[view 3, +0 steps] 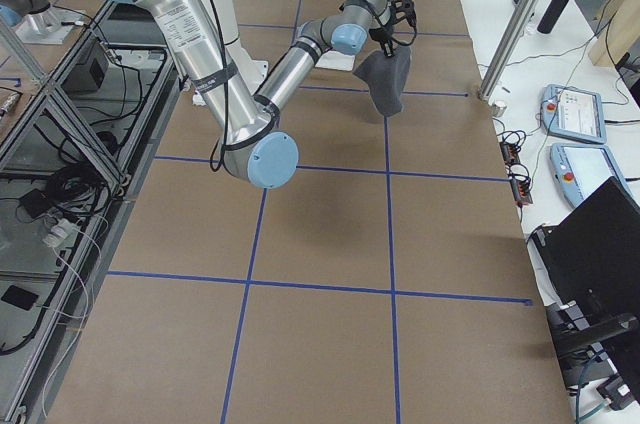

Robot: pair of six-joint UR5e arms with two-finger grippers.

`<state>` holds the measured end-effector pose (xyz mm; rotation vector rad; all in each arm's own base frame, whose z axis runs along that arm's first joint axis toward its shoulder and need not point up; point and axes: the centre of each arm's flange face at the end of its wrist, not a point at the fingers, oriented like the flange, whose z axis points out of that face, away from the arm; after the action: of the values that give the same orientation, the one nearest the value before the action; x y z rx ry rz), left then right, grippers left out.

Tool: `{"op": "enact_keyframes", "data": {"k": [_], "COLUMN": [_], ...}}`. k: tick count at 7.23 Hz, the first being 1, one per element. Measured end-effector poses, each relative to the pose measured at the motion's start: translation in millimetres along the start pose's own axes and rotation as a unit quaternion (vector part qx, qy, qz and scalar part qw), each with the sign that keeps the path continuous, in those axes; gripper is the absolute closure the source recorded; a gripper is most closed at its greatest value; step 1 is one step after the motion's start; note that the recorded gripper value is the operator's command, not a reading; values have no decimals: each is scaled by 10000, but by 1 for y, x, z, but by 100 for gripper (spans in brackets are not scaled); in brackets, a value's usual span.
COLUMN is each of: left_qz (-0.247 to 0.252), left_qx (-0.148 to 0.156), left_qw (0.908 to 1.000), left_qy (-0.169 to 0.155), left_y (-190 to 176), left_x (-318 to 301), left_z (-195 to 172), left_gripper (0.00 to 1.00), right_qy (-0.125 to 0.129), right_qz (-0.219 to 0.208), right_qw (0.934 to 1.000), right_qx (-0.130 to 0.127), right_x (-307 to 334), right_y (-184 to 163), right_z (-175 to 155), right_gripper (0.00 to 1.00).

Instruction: Hang towel on rack

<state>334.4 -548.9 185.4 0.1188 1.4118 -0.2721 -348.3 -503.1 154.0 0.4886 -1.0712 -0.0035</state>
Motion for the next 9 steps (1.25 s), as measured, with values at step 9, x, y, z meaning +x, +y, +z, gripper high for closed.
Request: {"op": "enact_keyframes", "data": {"k": [9], "left_qz": [-122], "left_qx": [-276], "left_qw": [9973], "left_qy": [675], "left_y": [38], "left_x": [49], "left_z": [36], "left_gripper": [34], "right_qy": [-588], "right_qz": [-47], "right_qw": [9969], "right_qx": [518], "right_x": [-112], "right_y": [81], "right_z": [23], "right_gripper": [100]}}
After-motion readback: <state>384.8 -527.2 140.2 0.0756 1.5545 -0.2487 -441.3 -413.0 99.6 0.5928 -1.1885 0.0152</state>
